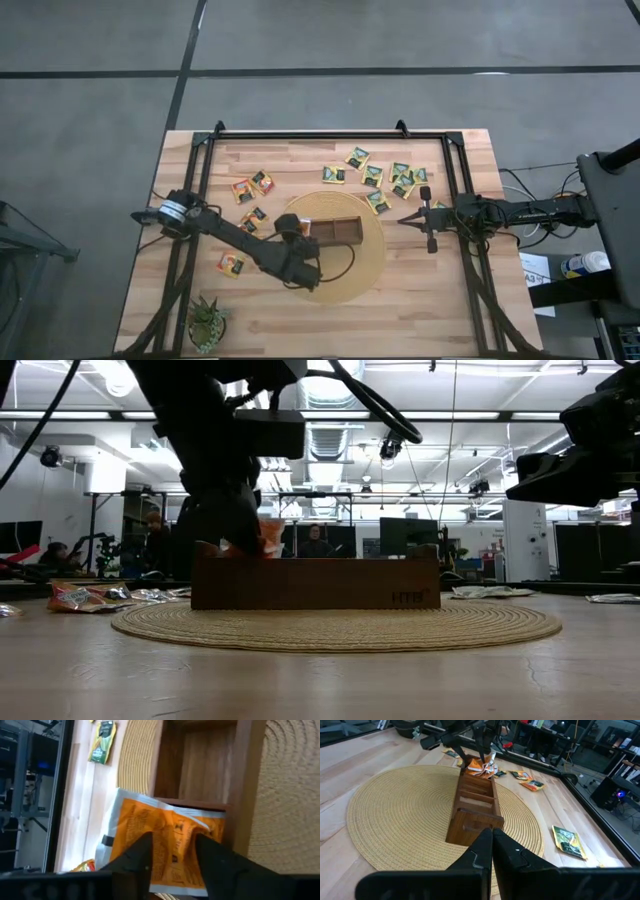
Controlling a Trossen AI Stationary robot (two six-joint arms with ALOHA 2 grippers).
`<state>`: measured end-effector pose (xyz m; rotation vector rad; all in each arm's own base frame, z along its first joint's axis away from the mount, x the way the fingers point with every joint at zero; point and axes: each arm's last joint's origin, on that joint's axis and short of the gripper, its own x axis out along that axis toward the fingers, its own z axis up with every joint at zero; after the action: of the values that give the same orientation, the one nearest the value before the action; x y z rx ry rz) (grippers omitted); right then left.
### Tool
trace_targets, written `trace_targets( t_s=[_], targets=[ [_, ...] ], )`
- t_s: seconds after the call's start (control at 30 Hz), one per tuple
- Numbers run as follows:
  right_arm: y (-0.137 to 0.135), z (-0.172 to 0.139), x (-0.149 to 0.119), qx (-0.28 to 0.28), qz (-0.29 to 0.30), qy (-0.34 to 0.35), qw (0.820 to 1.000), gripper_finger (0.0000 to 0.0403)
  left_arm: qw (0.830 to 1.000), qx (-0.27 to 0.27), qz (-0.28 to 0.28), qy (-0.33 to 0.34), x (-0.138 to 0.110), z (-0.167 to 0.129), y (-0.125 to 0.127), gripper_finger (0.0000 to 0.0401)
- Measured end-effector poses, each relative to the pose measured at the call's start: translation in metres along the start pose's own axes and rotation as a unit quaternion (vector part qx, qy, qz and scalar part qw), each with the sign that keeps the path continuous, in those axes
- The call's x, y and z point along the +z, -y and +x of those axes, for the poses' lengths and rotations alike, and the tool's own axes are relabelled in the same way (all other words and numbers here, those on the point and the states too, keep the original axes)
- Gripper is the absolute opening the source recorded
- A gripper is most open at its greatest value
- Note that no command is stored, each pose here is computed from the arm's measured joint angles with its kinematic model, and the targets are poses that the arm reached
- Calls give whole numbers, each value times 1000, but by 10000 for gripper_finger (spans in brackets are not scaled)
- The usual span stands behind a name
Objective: Pick & Place Tea
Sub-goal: Put the white orange tea bag into the left section of the wooden organizer
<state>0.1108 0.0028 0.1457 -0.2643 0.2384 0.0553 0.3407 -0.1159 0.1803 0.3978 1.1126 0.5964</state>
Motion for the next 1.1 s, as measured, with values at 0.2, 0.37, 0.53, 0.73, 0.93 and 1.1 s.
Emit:
trace_targets(
  t_s=[0.2,0.37,0.53,0.73,0.93,1.1],
  targets=[
    [0,0,0,0,0,0,1000,9,1000,-9,-5,-3,0,-1,0,215],
    [0,0,0,0,0,0,1000,9,997,-41,-63,2,12,-11,-1,241],
    [0,0,0,0,0,0,1000,9,993,-81,-84,4,26,-24,-5,233],
    [0,0,0,0,0,0,1000,9,994,-78,-73,-3,31,-33,-12,181],
    [0,0,0,0,0,0,1000,9,993,-106,-51,-30,27,-33,-10,42],
    [0,0,0,0,0,0,1000,9,993,-110,-47,-26,28,-33,-10,3]
  ],
)
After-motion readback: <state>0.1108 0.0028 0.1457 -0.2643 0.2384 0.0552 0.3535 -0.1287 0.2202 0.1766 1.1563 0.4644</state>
